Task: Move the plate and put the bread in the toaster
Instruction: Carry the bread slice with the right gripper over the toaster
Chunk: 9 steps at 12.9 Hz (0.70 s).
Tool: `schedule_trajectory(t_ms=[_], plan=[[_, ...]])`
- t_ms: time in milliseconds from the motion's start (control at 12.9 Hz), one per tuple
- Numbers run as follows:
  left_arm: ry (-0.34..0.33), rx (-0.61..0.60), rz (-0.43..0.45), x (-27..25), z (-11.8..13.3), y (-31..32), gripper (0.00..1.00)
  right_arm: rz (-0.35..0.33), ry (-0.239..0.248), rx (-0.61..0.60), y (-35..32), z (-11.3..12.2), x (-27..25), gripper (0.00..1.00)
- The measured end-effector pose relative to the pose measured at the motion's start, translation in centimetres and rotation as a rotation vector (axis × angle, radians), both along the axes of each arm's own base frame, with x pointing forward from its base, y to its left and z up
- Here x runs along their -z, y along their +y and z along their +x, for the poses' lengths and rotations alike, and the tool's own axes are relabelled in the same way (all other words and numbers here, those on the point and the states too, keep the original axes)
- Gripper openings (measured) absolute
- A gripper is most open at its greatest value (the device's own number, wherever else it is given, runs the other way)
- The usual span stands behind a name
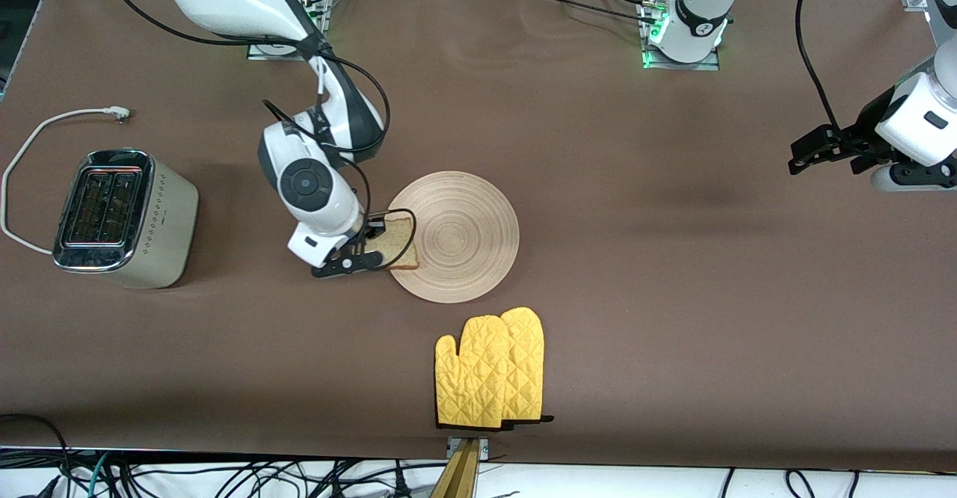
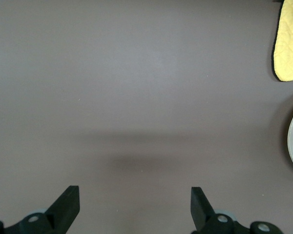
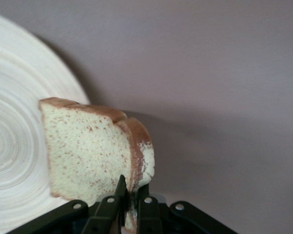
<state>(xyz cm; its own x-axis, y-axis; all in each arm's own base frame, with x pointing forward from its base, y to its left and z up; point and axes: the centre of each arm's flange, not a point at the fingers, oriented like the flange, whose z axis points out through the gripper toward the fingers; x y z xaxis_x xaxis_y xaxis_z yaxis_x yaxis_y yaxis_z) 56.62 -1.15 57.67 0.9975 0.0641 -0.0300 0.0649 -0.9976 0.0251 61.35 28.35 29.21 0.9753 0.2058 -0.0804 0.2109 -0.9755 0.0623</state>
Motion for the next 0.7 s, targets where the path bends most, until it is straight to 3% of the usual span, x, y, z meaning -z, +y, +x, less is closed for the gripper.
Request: schedule_trajectory(t_ms=[232, 696], plan=[[0.002, -0.002, 0.0, -0.1, -0.1, 0.1, 1.0, -0.031, 0.005, 0.056, -3.2, 1.2, -6.1, 0.11], [0.003, -0.002, 0.0, -0.1, -0.1, 0.1, 1.0, -0.057, 0.081, 0.128, -10.5, -0.2, -16.6, 0.11]])
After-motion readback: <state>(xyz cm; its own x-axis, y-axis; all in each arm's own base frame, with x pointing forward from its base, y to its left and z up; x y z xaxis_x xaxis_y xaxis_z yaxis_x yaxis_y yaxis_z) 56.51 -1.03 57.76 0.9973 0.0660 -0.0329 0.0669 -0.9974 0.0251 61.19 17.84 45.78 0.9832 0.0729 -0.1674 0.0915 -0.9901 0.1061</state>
